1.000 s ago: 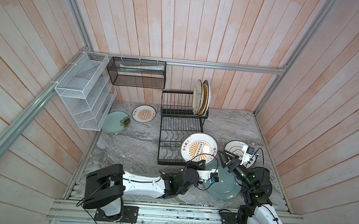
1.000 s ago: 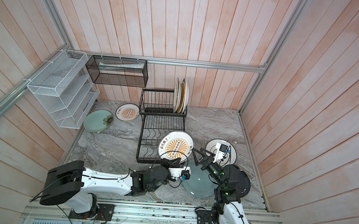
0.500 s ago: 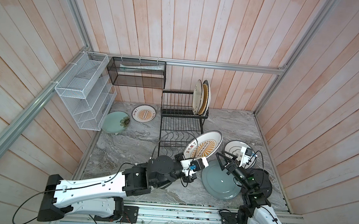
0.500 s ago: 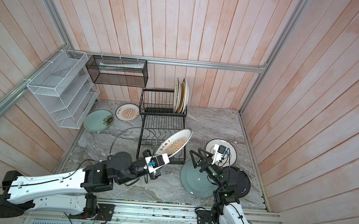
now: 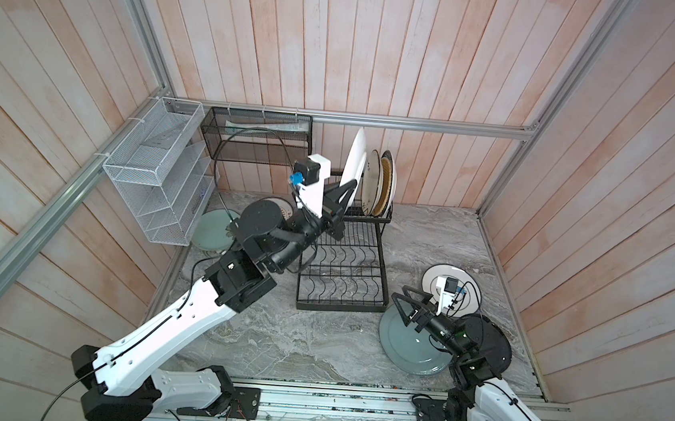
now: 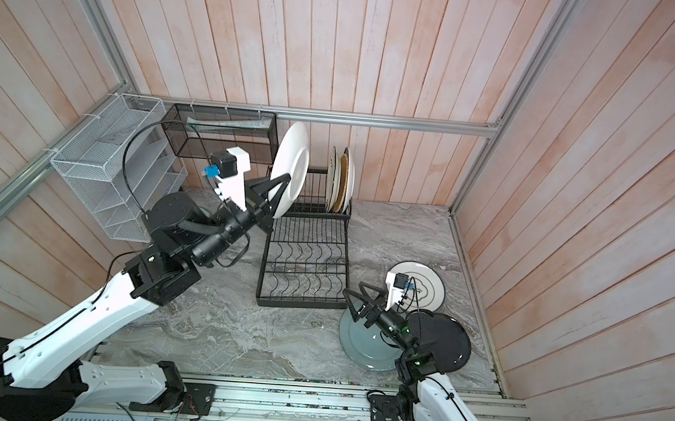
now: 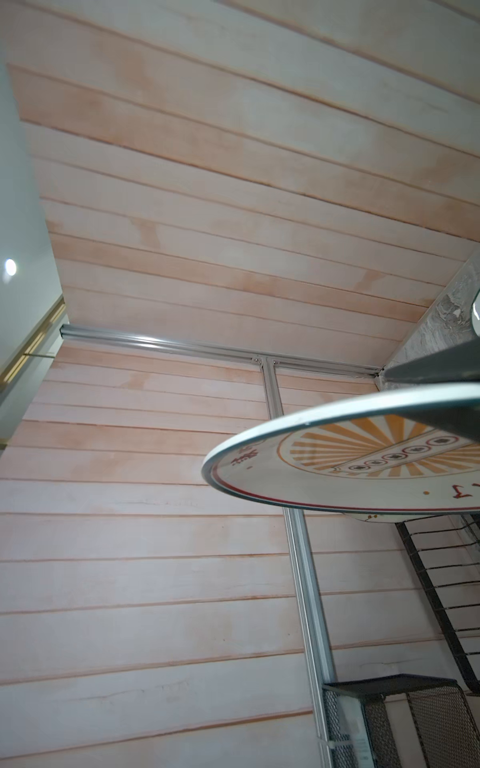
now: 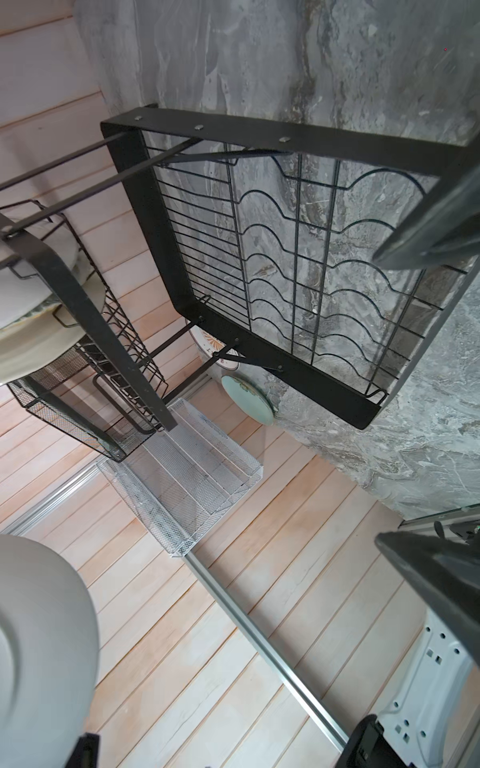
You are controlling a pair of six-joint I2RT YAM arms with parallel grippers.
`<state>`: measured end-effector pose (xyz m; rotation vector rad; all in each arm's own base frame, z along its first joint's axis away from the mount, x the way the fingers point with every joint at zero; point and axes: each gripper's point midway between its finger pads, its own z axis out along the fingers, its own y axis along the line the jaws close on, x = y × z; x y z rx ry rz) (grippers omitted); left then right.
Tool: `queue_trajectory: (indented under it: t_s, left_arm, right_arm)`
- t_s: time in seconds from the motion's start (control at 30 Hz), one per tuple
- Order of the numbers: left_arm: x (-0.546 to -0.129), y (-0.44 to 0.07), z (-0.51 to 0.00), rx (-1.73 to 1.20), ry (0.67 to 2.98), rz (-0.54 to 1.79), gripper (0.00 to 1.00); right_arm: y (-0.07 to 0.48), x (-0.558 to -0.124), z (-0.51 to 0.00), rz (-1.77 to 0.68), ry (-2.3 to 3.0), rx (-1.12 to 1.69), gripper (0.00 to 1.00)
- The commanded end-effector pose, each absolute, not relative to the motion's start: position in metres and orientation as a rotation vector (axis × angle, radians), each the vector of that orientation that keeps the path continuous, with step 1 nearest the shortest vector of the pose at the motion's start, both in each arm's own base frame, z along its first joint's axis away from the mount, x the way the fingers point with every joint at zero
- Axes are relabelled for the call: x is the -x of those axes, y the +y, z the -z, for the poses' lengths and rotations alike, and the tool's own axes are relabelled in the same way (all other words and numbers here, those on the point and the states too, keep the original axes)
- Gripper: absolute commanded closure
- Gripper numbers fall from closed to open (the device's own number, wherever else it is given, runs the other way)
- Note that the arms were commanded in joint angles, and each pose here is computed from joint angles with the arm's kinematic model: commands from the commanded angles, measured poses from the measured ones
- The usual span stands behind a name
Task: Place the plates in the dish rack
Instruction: 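Lift the sunburst plate with the left gripper toward the rack's upper tier, then lower the sunburst plate into the upper tier in front of the other plates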
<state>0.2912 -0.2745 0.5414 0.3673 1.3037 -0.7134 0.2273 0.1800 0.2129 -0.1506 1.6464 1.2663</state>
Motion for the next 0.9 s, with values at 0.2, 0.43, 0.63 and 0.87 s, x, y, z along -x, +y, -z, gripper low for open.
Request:
queue_trajectory:
  t_s: [0.2, 0.43, 0.63, 0.87]
  left_arm:
    - [-0.369, -0.283, -0.538, -0.149, 1.396, 0.837, 1.00]
    - [-0.413, -0.294, -0.513, -0.047, 1.470, 0.778, 1.00]
    - [-0.438, -0.303, -0.497, -0.019, 1.501, 0.753, 1.00]
    - [-0.457, -0.311, -0.480, 0.009, 1.541, 0.735, 1.00]
  right_arm:
    - [0.194, -0.224, -0.226, -1.243, 1.587, 0.241, 0.02]
    - [0.201, -0.224, -0.223, -1.248, 1.605, 0.257, 0.02]
    - [0.204, -0.222, -0.224, -1.260, 1.605, 0.268, 0.02]
    - [0.206, -0.221, -0.224, -1.265, 1.608, 0.273, 0.02]
